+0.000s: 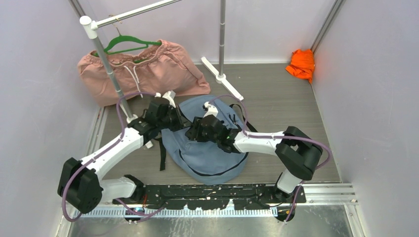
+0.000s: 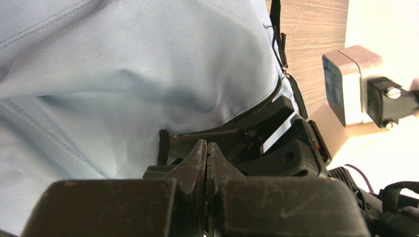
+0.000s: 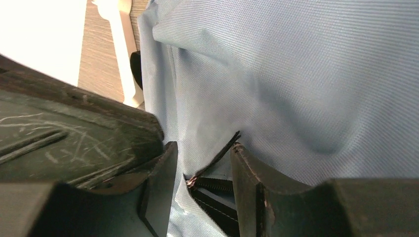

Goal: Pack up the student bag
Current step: Zip the student bag at the center of the board.

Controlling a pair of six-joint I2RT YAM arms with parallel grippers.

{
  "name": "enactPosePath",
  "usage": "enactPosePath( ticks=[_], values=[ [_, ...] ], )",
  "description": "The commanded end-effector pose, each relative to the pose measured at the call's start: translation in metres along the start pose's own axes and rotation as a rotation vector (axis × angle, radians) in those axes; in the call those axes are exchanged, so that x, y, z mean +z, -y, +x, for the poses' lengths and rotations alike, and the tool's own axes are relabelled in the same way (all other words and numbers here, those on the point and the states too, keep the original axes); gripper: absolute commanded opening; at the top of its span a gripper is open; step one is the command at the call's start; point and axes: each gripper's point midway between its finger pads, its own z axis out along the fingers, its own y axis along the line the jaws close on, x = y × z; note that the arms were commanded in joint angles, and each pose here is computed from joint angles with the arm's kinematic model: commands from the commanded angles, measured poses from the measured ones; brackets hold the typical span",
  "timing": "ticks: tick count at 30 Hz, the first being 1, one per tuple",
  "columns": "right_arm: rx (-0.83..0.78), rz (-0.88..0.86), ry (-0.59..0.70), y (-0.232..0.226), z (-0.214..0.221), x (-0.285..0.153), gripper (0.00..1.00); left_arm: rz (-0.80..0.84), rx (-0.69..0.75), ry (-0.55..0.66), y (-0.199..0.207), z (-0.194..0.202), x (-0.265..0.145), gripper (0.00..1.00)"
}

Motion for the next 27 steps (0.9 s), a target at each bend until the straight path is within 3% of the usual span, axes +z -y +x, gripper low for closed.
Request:
enactPosePath(
  ticks=[1, 3, 6, 10, 14, 16, 20, 24, 27],
  values=[
    [0.048, -0.010, 0.087, -0.023, -0.030, 0.008, 0.50, 0.035, 0.010, -0.005, 0.009, -0.002, -0.022, 0.03],
    [0.051, 0.021, 0.073, -0.020, -0.028, 0.011, 0.47, 0.006, -0.009, 0.000, 0.000, -0.006, -0.031, 0.16],
    [0.053, 0.069, 0.053, -0.015, -0.026, 0.013, 0.35, -0.055, -0.030, -0.029, -0.014, -0.001, -0.044, 0.18],
    [0.062, 0.087, 0.055, -0.015, -0.029, 0.013, 0.02, -0.089, -0.056, -0.102, -0.025, 0.021, -0.053, 0.18],
    [0.067, 0.080, 0.070, -0.020, -0.035, 0.010, 0.01, -0.063, -0.104, -0.121, -0.028, 0.037, -0.058, 0.20],
    [0.068, 0.079, 0.069, -0.021, -0.036, 0.008, 0.01, -0.046, -0.116, -0.126, -0.030, 0.043, -0.058, 0.26],
    [0.024, 0.121, 0.038, -0.018, -0.036, 0.004, 0.02, -0.074, -0.128, -0.143, -0.040, 0.052, -0.058, 0.26],
    [-0.019, 0.171, -0.024, -0.014, -0.030, 0.006, 0.45, -0.094, -0.133, -0.129, -0.045, 0.052, -0.059, 0.27],
    [-0.019, 0.187, -0.059, -0.012, -0.020, 0.010, 0.49, -0.117, -0.134, -0.114, -0.049, 0.050, -0.059, 0.27]
  ],
)
